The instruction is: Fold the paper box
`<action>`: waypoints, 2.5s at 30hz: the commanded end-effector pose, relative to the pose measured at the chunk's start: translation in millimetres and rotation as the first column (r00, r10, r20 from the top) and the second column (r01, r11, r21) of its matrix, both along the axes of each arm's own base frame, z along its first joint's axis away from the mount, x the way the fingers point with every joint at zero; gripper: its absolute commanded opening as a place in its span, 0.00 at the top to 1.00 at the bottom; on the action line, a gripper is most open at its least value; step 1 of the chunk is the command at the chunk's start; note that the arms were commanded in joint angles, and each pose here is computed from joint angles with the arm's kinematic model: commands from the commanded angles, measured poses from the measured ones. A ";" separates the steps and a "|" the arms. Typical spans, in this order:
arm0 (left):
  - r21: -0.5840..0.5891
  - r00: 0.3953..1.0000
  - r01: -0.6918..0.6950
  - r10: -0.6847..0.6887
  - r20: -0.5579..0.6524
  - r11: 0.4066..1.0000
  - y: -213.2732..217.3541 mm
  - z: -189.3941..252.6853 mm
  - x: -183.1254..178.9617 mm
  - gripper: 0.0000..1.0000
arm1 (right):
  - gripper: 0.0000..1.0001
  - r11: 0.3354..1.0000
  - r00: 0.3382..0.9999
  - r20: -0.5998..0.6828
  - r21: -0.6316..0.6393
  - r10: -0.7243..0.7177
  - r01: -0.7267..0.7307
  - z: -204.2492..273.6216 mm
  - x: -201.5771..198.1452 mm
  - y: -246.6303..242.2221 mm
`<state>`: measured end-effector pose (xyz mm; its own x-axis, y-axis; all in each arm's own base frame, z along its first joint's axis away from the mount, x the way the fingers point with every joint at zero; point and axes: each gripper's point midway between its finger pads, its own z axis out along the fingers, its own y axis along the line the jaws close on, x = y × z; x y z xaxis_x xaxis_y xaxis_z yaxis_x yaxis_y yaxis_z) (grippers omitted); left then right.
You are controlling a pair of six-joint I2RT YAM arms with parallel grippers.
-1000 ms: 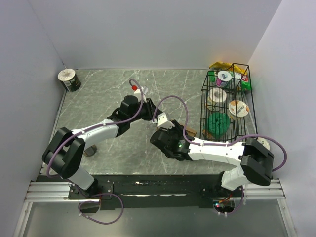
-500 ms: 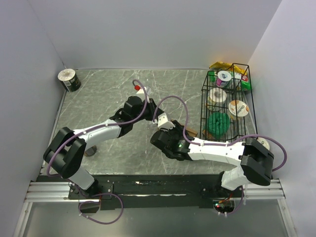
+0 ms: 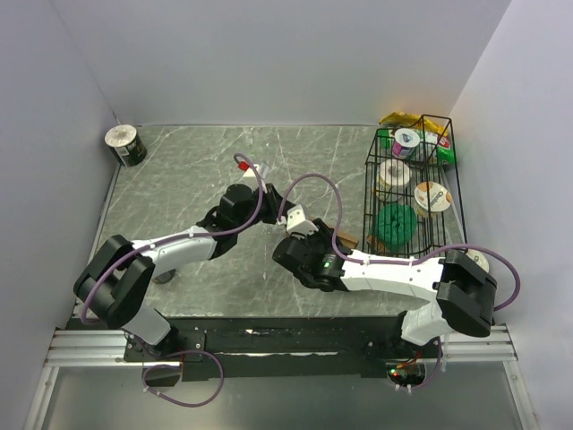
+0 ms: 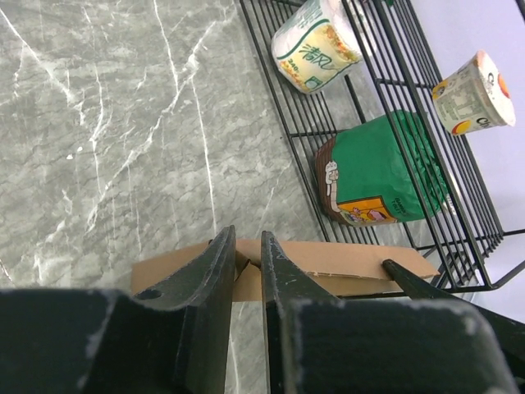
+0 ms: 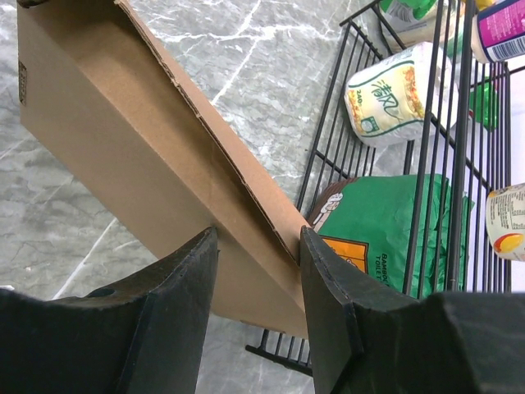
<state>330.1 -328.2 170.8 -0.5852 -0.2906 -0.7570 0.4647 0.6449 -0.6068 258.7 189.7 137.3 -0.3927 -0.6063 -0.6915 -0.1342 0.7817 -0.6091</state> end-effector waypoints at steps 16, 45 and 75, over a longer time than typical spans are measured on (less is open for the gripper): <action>0.194 0.981 -0.047 0.081 -0.174 0.980 35.7 -95.0 -23.4 0.95 | 0.47 0.999 0.995 -0.102 -0.039 -0.009 0.005 -30.5 -11.5 -10.3; 0.225 0.975 -0.058 0.104 -0.197 0.973 42.9 -119.3 -27.4 0.99 | 0.25 0.999 0.983 -0.177 -0.002 -0.045 0.045 -35.7 -31.6 -4.0; 0.273 0.989 -0.023 0.062 -0.135 0.962 38.3 -111.4 -25.2 0.89 | 0.25 0.961 0.938 -0.273 0.117 -0.213 0.252 -41.6 -61.8 -21.4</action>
